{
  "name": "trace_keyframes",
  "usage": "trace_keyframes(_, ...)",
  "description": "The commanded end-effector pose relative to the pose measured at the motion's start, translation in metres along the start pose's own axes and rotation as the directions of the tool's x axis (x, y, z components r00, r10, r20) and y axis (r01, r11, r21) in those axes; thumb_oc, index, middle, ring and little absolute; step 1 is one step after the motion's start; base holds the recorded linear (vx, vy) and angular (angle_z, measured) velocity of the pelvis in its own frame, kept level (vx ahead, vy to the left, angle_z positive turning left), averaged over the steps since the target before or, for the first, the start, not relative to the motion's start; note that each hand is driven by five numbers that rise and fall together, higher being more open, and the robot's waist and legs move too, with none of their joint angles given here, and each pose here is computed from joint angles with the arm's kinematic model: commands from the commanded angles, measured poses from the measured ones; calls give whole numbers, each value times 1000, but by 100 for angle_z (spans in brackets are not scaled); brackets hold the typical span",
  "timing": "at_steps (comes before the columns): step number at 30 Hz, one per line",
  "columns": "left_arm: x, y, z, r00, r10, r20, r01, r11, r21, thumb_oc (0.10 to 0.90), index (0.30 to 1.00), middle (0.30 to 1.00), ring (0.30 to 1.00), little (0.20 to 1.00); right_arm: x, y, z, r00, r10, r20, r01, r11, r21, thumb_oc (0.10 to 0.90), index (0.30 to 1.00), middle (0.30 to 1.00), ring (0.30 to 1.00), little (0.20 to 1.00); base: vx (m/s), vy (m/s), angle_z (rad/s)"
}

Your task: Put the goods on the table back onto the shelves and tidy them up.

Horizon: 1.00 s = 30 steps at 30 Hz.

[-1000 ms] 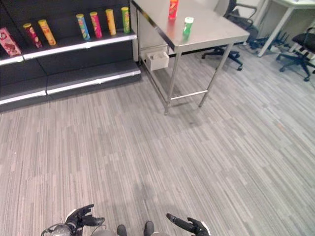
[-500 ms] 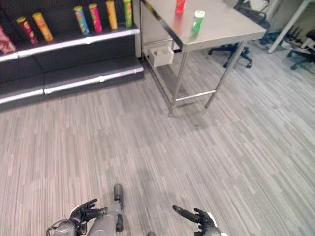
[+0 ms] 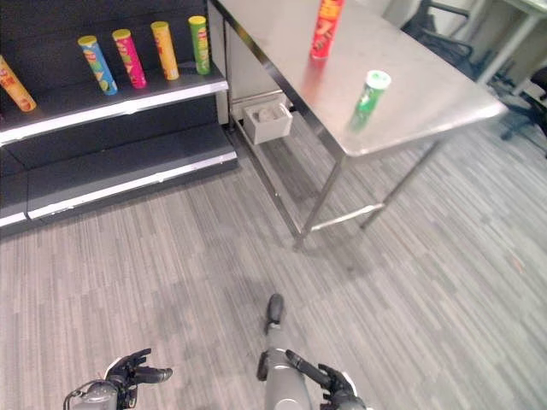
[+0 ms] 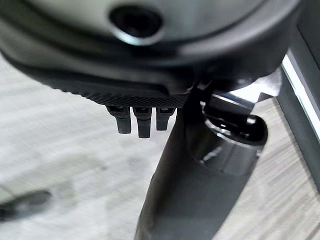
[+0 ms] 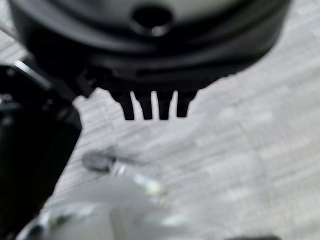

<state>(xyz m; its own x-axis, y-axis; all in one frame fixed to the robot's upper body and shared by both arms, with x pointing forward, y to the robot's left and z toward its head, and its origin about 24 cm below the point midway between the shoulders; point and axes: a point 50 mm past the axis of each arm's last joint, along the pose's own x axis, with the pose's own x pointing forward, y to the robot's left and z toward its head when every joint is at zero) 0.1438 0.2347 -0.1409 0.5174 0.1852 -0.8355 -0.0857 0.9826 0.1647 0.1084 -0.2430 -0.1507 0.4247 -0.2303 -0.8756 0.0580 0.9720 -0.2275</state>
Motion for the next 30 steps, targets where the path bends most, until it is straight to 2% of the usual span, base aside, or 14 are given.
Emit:
trace_keyframes(1, -1, 6, 21, 993, -1, 120, -3, 999, 37, 800, 900, 900, 900, 900, -1, -21, -1, 999, -49, 10, 50, 996, -73, 800, 900, 900, 900, 900, 320, -221, 5)
trace_keyframes(11, -1, -7, 30, 988, -25, 152, 25, 1000, 4, 800, 900, 900, 900, 900, -4, -44, 8, 992, -118, 53, 120, 992, -37, 800, 900, 900, 900, 900, 207, -230, 6)
trace_keyframes(19, -2, -10, 19, 992, -24, 127, 27, 999, -18, 800, 900, 900, 900, 900, -4, -50, 4, 989, -145, 38, 147, 988, -48, 800, 900, 900, 900, 900, 160, 88, -16)
trace_keyframes(22, -2, -6, 8, 996, -5, 85, 6, 1000, -15, 800, 900, 900, 900, 900, -5, -53, -7, 984, -178, -3, 178, 984, -25, 800, 900, 900, 900, 900, 138, 186, -89)
trace_keyframes(25, -3, 11, 4, 996, 41, 75, -40, 999, -19, 800, 900, 900, 900, 900, -9, -74, -8, 964, -266, -11, 267, 961, 75, 800, 900, 900, 900, 900, 129, 191, -69)
trace_keyframes(26, -5, 21, 3, 995, 60, 75, -59, 998, -7, 800, 900, 900, 900, 900, -19, -105, -11, 930, -366, -6, 364, 921, 139, 800, 900, 900, 900, 900, 124, 172, -33)
trace_keyframes(27, -6, 25, 1, 995, 65, 74, -65, 998, -1, 800, 900, 900, 900, 900, -25, -120, -13, 909, -417, 0, 411, 897, 161, 800, 900, 900, 900, 900, 146, 179, -30)
trace_keyframes(29, -7, 27, -4, 996, 64, 64, -65, 998, 20, 800, 900, 900, 900, 900, -46, -166, -8, 823, -567, 30, 543, 801, 253, 800, 900, 900, 900, 900, 98, 122, -46)
trace_keyframes(30, -7, 27, -4, 996, 63, 64, -65, 998, 20, 800, 900, 900, 900, 900, -46, -166, -8, 823, -567, 29, 543, 801, 253, 800, 900, 900, 900, 900, 75, 123, -49)
